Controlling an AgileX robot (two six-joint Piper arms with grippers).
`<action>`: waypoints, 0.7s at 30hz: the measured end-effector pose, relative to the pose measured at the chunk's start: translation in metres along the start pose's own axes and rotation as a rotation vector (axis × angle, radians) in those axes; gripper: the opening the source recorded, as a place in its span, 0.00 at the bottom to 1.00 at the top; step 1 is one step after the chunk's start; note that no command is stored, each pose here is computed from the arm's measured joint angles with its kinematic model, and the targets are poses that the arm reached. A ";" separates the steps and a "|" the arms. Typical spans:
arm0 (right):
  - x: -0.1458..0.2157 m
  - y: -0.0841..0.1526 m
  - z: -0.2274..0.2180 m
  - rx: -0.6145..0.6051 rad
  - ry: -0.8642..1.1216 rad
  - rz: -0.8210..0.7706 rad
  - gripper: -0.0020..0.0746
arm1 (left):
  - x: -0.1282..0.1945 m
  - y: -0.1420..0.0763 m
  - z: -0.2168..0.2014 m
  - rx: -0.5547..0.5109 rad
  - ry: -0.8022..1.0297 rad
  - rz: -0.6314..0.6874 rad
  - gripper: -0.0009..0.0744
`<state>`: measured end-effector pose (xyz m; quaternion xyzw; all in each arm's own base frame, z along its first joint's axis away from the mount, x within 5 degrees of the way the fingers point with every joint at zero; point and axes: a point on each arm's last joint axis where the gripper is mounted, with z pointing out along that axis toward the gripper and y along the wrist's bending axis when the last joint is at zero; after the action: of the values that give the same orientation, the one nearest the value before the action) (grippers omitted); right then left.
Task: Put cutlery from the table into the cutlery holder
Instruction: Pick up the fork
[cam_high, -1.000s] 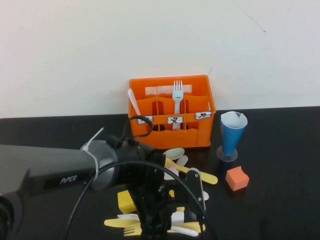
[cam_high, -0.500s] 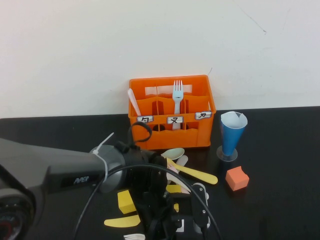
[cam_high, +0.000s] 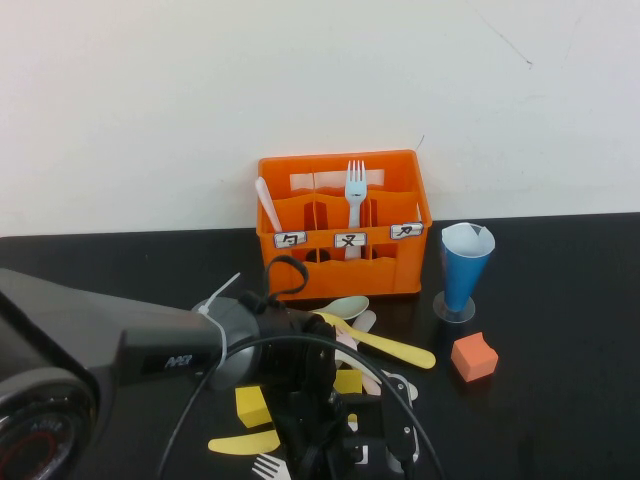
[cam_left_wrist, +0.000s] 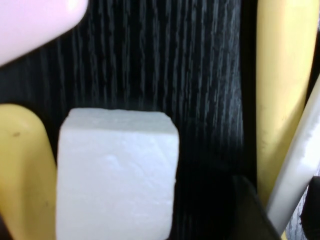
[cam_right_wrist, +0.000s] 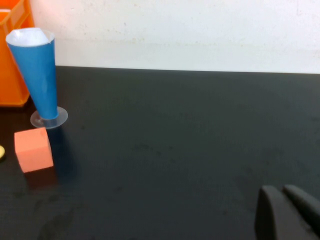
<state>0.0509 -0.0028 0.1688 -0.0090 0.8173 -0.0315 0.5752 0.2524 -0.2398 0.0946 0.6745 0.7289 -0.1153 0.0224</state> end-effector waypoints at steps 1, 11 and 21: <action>0.000 0.000 0.000 0.000 0.000 0.000 0.02 | 0.000 0.000 0.000 0.000 0.000 0.000 0.35; 0.000 0.000 0.000 0.000 0.000 0.000 0.02 | 0.000 0.000 0.000 0.001 0.000 0.000 0.17; 0.000 0.000 0.000 0.000 0.000 0.000 0.02 | -0.001 -0.001 -0.007 0.000 -0.001 0.004 0.07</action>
<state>0.0509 -0.0028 0.1688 -0.0090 0.8173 -0.0315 0.5752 0.2519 -0.2394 0.1013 0.6758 0.7276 -0.1157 0.0232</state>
